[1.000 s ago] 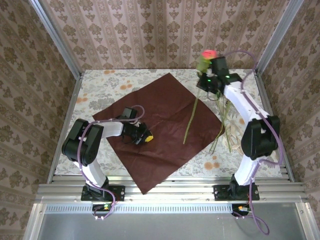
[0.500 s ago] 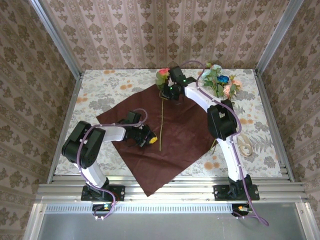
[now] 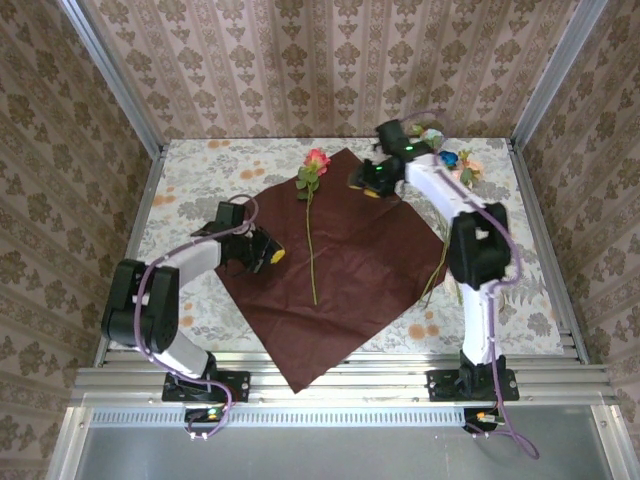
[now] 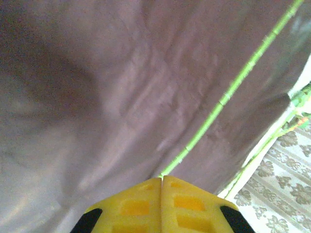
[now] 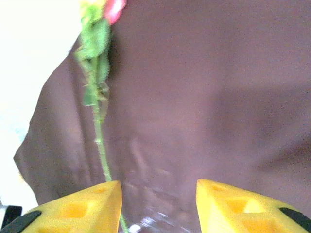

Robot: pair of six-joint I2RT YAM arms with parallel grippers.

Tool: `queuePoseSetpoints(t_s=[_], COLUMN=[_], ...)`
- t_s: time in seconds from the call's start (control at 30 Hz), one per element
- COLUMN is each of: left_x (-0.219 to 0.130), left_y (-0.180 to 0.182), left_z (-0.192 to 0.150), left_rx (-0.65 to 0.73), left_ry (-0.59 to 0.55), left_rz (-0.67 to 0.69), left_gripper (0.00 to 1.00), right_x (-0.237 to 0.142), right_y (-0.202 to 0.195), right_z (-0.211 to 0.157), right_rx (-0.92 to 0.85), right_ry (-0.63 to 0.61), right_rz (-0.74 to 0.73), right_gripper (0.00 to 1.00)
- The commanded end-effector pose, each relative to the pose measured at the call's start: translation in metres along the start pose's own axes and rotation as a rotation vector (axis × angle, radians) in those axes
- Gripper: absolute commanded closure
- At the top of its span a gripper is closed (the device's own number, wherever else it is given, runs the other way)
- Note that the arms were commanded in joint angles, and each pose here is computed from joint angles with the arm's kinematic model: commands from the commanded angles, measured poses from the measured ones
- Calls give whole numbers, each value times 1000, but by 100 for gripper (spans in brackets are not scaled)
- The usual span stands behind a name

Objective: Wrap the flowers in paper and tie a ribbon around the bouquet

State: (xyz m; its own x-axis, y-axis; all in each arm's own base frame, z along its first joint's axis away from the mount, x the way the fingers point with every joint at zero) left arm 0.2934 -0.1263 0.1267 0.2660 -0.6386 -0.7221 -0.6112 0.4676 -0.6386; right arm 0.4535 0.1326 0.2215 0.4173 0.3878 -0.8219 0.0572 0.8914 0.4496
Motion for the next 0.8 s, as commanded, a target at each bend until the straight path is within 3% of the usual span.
queuePoseSetpoints(t_s=[0.0,0.13,0.3,0.77], left_x=[7,13,17,14], left_y=[6,20,41,48], left_z=[9,10,4,1], left_rx=[41,26,-9,-35], left_ry=[42,39,40,25], left_rz=[54,97,118,123], left_gripper=[100,100,100,100], right_x=[-53,-73,-67,-14], right_y=[-76,-140,-191,-227], right_z=[-9,-25,-33,-5], right_rx=[65,125,222,235], right_ry=[-31,-3,32,107], right_rz=[-170,-313,-381,-396], right_gripper=[59,62,64,66])
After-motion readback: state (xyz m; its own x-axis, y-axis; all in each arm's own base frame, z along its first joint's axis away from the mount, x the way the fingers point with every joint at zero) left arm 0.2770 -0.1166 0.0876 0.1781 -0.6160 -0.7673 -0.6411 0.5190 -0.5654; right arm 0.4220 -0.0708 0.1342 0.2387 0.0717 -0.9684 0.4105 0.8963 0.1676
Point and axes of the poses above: each hand's point on the last joint's axis, 136 mm out from that joint toward the fingers, its own x axis out along the fingers, its own y axis along the line the jaws close on, z = x × y, the point moved 9 cm from there along -x, back along the fingers, and after that the axes turned 7 degrees about -x, right-handed, at the moved point
